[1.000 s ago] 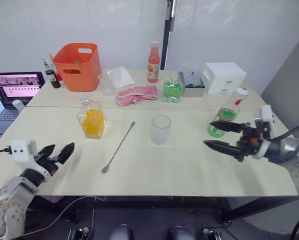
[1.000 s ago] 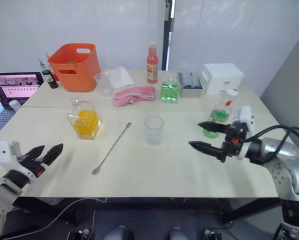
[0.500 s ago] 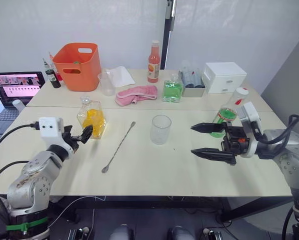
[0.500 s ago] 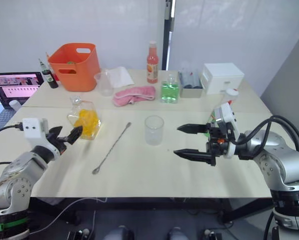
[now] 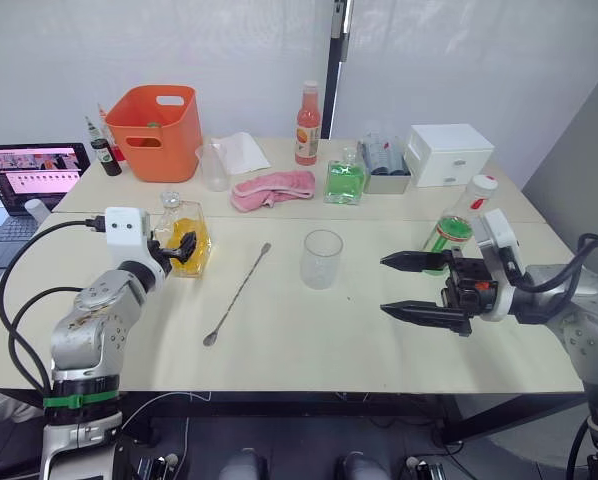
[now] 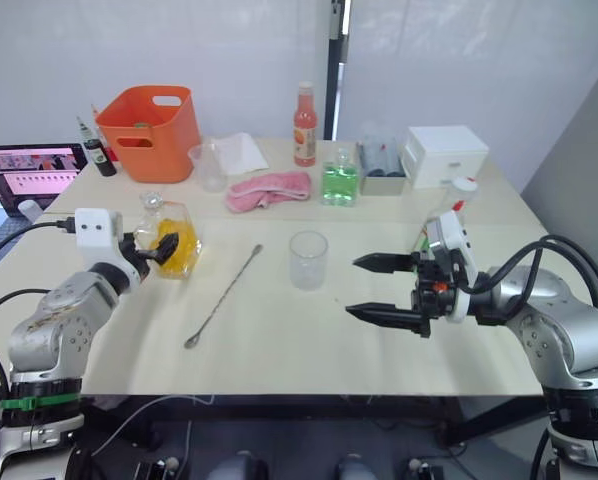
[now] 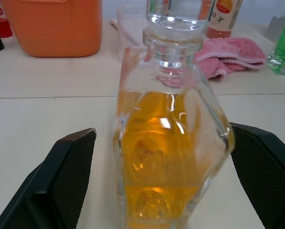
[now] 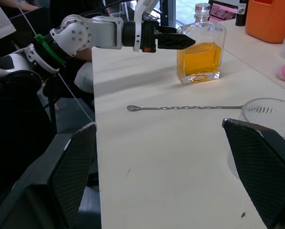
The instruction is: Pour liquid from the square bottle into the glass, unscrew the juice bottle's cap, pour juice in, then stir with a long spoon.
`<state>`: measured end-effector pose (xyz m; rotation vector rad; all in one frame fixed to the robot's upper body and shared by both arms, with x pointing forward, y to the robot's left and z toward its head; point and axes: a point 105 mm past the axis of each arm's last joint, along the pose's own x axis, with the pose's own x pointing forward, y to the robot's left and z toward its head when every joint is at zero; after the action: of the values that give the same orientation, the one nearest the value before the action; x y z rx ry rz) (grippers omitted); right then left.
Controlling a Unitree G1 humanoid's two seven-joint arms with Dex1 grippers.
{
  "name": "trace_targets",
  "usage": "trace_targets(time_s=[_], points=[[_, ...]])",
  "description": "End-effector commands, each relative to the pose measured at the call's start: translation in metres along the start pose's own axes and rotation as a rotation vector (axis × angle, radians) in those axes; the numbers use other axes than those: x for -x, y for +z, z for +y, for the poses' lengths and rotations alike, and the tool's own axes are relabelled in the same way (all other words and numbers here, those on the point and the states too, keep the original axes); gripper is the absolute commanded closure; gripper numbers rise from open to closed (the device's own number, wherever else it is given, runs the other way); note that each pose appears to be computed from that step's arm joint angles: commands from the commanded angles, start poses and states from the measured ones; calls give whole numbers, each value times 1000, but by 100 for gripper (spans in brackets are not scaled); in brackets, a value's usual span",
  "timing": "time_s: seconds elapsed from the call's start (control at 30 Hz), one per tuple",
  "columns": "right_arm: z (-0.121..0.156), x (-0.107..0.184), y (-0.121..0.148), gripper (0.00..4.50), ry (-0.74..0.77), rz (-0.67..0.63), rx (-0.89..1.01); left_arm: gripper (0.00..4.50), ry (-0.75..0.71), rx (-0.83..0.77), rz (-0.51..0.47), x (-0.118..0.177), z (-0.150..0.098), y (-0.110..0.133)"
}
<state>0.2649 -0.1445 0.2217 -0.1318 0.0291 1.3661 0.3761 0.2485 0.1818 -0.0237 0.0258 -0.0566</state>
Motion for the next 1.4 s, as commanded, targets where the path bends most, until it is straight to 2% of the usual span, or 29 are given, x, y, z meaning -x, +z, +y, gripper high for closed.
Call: trace_targets(time_s=[0.03,0.23,0.4,0.43,0.63,0.77,0.93,1.0,1.07,1.1,1.23,1.4], points=[[4,2,11,0,-2,-15,38,2,3,-24,-48,-11,-6,13],[5,1,14,0,-6,-20,38,2,-10,-46,-37,-25,-15,10],[3,1,13,0,-33,-14,47,152,-14,-36,-66,-28,-17,16],[3,1,13,0,-34,-14,45,167,-18,-41,-67,-28,-18,17],[5,-1,10,0,-35,-8,40,167,-12,-47,-99,-26,-14,24],[4,-2,9,0,-46,-9,38,167,-106,-97,-177,-14,-8,43],[1,-1,6,0,-60,-6,31,167,-383,-144,-275,9,-16,76],[-2,0,4,0,-65,-4,28,167,-546,-148,-284,20,-29,83],[-4,2,3,0,-69,-3,26,167,-778,-146,-264,37,-53,86],[-6,3,2,0,-71,0,24,167,-880,-145,-241,44,-63,85],[-9,7,-2,0,-76,14,22,167,-1117,-168,-165,57,-93,73],[-16,15,-6,0,-126,30,32,167,-1321,-185,-93,63,-132,50]])
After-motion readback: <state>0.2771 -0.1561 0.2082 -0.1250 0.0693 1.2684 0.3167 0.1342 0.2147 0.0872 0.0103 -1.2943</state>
